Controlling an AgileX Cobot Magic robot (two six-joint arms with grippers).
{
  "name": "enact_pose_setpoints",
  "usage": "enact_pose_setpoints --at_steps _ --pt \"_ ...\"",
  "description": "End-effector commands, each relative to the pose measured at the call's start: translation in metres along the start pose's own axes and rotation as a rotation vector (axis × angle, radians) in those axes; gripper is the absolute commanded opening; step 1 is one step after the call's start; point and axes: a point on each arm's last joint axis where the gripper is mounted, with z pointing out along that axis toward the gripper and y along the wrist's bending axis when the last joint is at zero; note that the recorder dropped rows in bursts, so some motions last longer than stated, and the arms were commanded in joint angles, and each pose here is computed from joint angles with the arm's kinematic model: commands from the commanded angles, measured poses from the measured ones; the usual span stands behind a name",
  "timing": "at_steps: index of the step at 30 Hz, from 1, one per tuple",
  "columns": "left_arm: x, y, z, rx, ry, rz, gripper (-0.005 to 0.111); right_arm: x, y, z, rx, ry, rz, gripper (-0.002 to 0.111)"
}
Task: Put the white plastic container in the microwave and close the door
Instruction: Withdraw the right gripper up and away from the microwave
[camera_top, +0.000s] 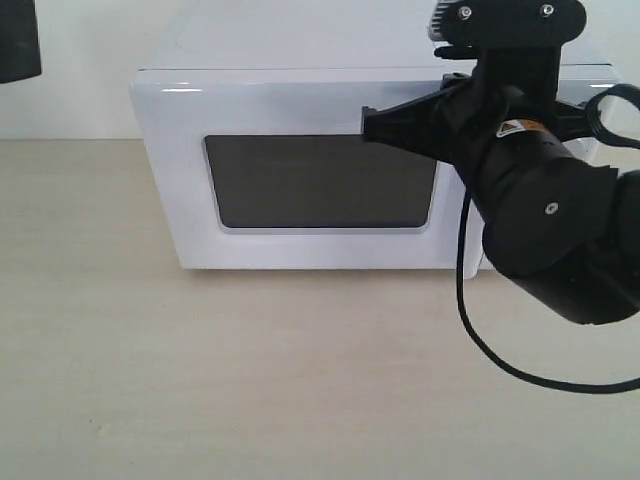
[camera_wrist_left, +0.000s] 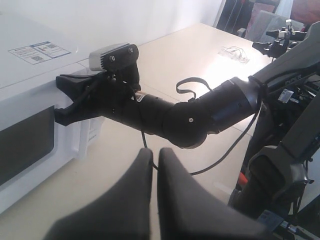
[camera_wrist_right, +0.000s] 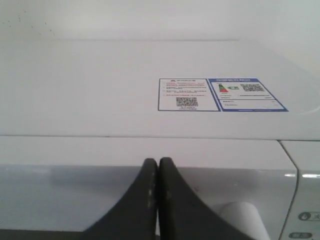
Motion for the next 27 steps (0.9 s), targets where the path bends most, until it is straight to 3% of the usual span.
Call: enact_pose_setpoints --at_steps 1,8,13,23,27 --pt "-0.001 -0.001 -0.001 0.002 -0.005 0.002 0.004 -0.001 0.001 0.001 -0.016 0.026 -0.011 0.0" --pt "-0.001 -0.001 -0.001 0.002 -0.005 0.002 0.004 -0.013 -0.013 -0.011 0.066 0.095 0.001 0.0" --pt "-0.001 -0.001 -0.001 0.002 -0.005 0.002 0.004 -0.036 -0.012 -0.034 -0.124 0.141 -0.088 0.0" --pt "-0.001 -0.001 -0.001 0.002 -0.005 0.002 0.004 -0.108 -0.042 -0.119 -0.467 0.041 0.115 0.0" --pt "-0.001 -0.001 -0.001 0.002 -0.005 0.002 0.004 -0.114 -0.07 -0.152 -0.485 -0.057 0.157 0.0"
